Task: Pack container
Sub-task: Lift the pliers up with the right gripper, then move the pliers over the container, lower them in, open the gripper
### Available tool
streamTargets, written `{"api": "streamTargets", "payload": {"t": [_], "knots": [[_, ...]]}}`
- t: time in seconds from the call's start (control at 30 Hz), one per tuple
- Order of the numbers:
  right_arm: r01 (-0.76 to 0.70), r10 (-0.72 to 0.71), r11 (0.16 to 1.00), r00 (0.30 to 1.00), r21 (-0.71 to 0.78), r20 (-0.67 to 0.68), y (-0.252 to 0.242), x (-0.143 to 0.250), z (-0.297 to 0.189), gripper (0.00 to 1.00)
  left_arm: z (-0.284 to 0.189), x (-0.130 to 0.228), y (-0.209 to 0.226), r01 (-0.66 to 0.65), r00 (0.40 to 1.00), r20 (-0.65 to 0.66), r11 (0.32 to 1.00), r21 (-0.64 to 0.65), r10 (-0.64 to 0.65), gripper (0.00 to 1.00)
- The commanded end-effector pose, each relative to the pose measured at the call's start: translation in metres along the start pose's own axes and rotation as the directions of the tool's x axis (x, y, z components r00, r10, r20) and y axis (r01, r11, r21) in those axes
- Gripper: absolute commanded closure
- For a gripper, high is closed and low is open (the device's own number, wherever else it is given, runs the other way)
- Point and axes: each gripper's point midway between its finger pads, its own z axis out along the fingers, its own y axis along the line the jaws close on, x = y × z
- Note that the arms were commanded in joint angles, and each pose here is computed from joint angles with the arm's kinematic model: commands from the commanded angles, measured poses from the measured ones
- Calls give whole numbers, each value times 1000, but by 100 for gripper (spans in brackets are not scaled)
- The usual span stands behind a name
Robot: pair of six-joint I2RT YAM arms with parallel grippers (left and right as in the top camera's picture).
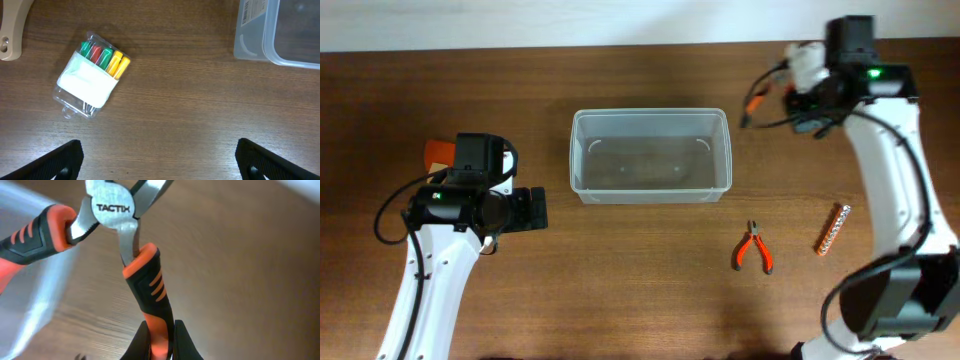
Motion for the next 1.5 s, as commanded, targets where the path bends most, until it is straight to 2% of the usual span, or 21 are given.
{"api": "streamTargets", "payload": {"t": [0.0,0.2,0.4,0.6,0.8,1.03,1.47], "knots": [[344,-334,937,934,-66,128,62,-35,-24,96,1,0,-1,14,1000,-2,1000,10,-14,1],[594,-569,797,800,-110,192,143,-54,-16,96,1,0,-1,14,1000,-3,1000,10,-14,1],[650,-615,746,757,-149,222,184,-65,13,96,1,0,-1,14,1000,-3,1000,10,-14,1],[769,-719,596,639,-232,274,209,-54,44,96,1,0,-1,14,1000,-3,1000,10,-14,1],[767,-724,578,640,-280,258,217,-45,65,96,1,0,-1,15,1000,-2,1000,10,-15,1],[789,-770,511,596,-340,228,225,-22,91,96,1,0,-1,14,1000,-3,1000,10,-14,1],[781,-770,508,601,-364,215,227,-17,102,96,1,0,-1,15,1000,-2,1000,10,-15,1]]}}
